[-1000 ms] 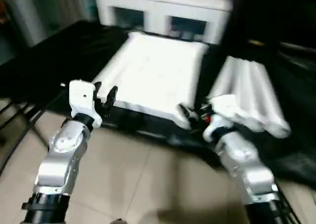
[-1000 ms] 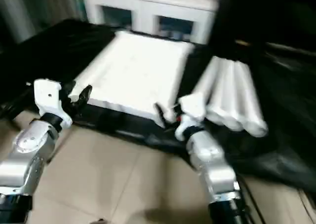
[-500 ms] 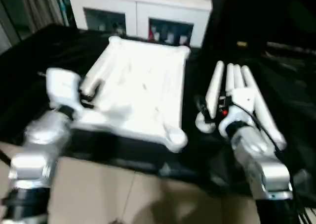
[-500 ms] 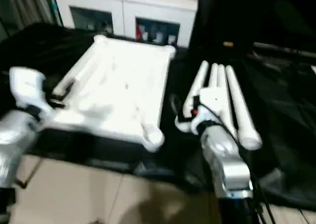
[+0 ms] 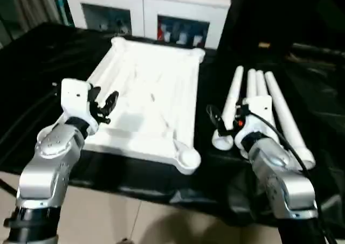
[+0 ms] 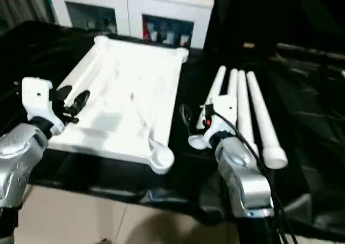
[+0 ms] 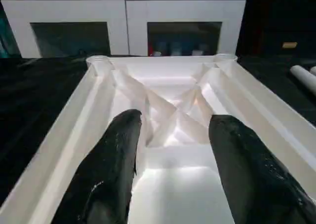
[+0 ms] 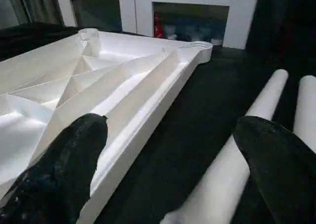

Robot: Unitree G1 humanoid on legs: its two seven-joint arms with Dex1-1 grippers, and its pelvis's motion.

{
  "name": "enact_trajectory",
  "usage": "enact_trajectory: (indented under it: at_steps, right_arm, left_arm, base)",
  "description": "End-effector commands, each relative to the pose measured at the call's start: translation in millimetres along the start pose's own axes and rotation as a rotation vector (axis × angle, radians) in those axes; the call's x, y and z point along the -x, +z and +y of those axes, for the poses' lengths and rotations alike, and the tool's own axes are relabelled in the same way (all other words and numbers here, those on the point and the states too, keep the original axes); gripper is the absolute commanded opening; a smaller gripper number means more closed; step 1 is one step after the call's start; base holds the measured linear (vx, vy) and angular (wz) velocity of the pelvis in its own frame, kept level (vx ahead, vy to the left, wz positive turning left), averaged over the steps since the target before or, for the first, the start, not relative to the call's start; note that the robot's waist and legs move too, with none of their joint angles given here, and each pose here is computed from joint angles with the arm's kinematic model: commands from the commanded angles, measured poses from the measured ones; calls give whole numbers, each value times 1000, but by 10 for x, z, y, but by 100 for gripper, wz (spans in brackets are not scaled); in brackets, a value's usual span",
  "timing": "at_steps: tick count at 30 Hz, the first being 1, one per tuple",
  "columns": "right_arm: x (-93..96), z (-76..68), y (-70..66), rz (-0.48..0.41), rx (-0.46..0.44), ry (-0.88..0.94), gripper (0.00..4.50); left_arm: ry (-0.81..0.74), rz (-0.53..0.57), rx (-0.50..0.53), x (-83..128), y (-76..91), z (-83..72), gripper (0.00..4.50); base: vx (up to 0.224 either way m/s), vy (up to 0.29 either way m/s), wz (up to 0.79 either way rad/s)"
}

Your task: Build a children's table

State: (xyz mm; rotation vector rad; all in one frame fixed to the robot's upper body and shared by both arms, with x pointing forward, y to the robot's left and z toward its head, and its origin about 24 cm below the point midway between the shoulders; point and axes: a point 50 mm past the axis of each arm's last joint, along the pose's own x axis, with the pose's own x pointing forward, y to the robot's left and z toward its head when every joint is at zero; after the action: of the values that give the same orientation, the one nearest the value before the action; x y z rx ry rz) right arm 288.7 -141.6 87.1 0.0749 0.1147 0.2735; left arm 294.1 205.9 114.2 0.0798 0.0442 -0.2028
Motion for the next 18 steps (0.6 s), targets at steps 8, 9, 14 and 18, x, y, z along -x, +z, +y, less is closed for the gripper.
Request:
enact_trajectory:
  at_steps: [8,9,14,18]
  right_arm:
    - [55,-105,8,24,4,-74,450]
    - [57,-109,14,26,10,-77,450]
    - [61,-58,44,27,23,-32,450]
    - [52,-25,63,35,31,25,450]
  left_arm:
    - [-18,-44,-2,-81,-56,-203,255]
    - [-9,-53,-13,-92,-58,-213,255]
    - [-2,-41,-21,-101,-85,-246,255]
    - [-17,-8,-21,-63,-116,-267,255]
  base:
    - [-59,82,-45]
    - [-95,217,-47]
    - [-64,182,-10]
    - [-44,-25,1]
